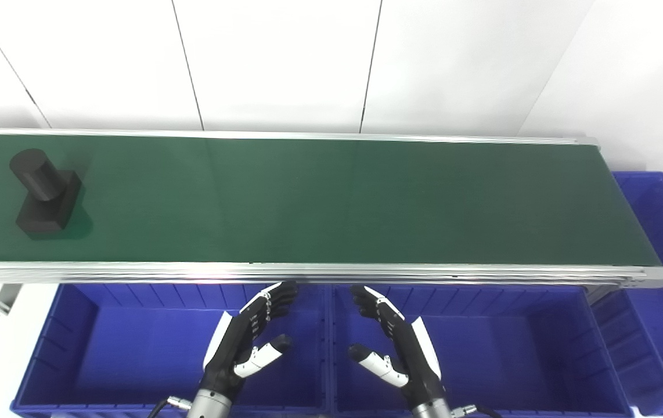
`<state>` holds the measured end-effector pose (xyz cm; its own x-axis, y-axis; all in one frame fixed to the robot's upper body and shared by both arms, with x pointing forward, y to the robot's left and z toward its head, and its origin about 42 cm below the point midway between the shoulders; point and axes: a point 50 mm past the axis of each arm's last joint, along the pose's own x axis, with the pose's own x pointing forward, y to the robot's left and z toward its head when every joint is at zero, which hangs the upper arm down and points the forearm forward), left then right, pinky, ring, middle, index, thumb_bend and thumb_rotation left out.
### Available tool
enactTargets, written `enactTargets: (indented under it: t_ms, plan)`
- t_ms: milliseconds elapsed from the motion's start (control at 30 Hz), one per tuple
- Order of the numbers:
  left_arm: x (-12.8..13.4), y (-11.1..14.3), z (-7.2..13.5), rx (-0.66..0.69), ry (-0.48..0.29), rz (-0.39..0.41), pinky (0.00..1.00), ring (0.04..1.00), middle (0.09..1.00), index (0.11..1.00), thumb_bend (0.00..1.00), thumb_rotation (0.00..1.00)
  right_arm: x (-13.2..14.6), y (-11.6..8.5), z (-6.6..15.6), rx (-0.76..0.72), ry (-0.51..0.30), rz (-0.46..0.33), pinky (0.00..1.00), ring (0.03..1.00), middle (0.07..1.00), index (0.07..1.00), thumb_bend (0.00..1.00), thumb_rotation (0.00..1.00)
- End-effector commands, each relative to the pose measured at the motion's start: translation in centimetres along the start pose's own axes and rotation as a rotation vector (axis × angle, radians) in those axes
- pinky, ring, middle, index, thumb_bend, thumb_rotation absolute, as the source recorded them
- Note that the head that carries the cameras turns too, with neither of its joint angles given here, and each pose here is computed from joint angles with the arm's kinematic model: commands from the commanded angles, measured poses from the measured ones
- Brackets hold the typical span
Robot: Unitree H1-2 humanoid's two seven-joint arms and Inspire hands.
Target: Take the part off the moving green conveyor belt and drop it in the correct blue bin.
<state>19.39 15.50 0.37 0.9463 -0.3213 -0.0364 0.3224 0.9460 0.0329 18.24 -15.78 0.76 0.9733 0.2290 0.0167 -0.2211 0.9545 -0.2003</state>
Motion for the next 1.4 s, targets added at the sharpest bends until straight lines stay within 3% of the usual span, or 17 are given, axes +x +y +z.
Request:
enactTargets:
  t_ms: [0,1367]
  plan:
    - [0.51,-0.03,0.97,0.008,-0.067,-0.004,0.81,0.833,0.824,0.818,0.9,0.73,0.81,0.02,0.98,0.013,-0.065,-0.007,0.81,0.846,0.856,0.832,0.78,0.75]
    - [0.49,0.05,0.91,-0.005,-0.065,-0.003,0.81,0.833,0.822,0.813,0.9,0.71,0.66,0.05,0.83,0.01,-0.059,-0.008,0.81,0.846,0.854,0.831,0.79,0.76]
